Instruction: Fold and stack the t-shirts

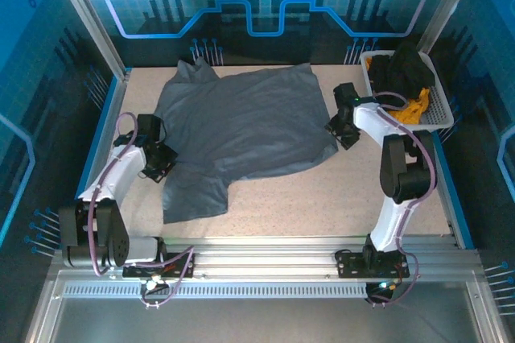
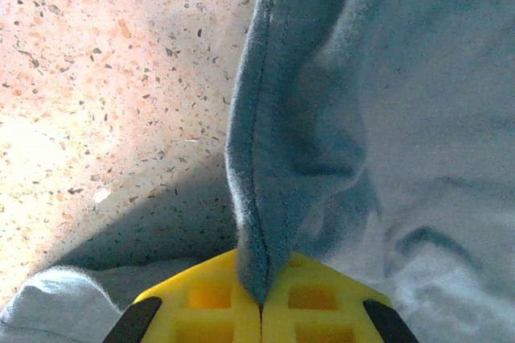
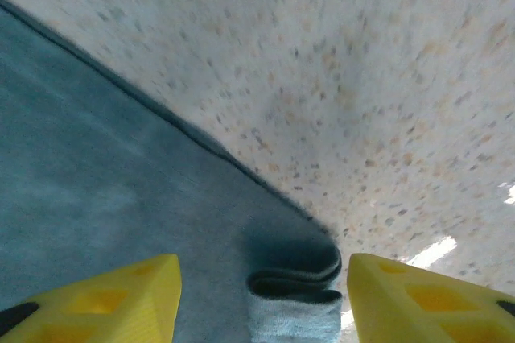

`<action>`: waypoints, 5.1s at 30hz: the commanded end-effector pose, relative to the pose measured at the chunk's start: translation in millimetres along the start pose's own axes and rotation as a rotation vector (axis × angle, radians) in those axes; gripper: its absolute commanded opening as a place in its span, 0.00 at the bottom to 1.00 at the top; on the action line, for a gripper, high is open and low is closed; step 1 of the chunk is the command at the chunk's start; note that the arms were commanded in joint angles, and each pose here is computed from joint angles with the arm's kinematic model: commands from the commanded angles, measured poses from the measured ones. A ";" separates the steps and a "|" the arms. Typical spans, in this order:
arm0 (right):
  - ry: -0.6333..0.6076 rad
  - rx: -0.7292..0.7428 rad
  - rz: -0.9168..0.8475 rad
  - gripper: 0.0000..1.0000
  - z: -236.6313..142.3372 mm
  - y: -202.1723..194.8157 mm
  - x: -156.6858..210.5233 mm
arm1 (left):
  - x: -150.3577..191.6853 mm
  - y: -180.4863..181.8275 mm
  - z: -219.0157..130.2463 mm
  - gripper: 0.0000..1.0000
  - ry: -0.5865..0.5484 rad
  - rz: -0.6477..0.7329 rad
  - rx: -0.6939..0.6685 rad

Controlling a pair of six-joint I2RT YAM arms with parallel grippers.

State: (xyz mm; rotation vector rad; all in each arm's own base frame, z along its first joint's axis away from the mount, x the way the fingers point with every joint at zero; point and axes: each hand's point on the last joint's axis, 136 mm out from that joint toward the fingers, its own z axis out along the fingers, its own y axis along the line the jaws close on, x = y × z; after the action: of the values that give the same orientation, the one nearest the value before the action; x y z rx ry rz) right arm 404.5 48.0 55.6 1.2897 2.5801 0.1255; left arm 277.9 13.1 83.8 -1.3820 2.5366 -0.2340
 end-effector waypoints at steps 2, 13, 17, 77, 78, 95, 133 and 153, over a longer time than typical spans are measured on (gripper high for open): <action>0.062 0.062 0.072 0.56 1.5 -10.7 20.1 | -5.9 0.2 6.7 0.00 -0.001 -0.018 -0.015; 0.157 0.165 0.051 0.56 14.0 -42.1 44.3 | -13.4 -12.1 10.2 0.00 -0.003 -0.022 0.004; 0.151 0.173 0.042 0.46 10.3 -50.9 44.8 | -15.5 -14.8 11.1 0.00 -0.003 -0.019 0.004; -0.209 -0.480 -0.178 0.00 -159.6 64.9 -35.6 | -66.4 -144.7 -89.5 0.00 -0.099 -0.114 0.519; -0.263 -0.532 -0.198 0.00 -182.7 74.2 -45.7 | -74.6 -156.9 -108.9 0.00 -0.127 -0.114 0.567; -0.796 -1.071 -0.166 0.00 -451.4 24.2 -68.7 | -92.3 -137.3 -416.1 0.00 -0.708 -0.188 1.159; -0.748 -1.202 -0.055 0.00 -478.2 94.7 -190.2 | -157.7 -271.4 -471.9 0.00 -0.392 -0.110 1.432; -0.220 -0.188 -0.002 0.56 -114.8 -89.9 -44.8 | 6.0 -81.5 -40.6 0.63 0.111 -0.284 0.423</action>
State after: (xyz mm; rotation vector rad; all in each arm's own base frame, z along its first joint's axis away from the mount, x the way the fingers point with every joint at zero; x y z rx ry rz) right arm 348.3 -39.3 174.3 1.1797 2.2165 0.3408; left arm 328.3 -33.7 136.4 -1.6833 2.1232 -0.8920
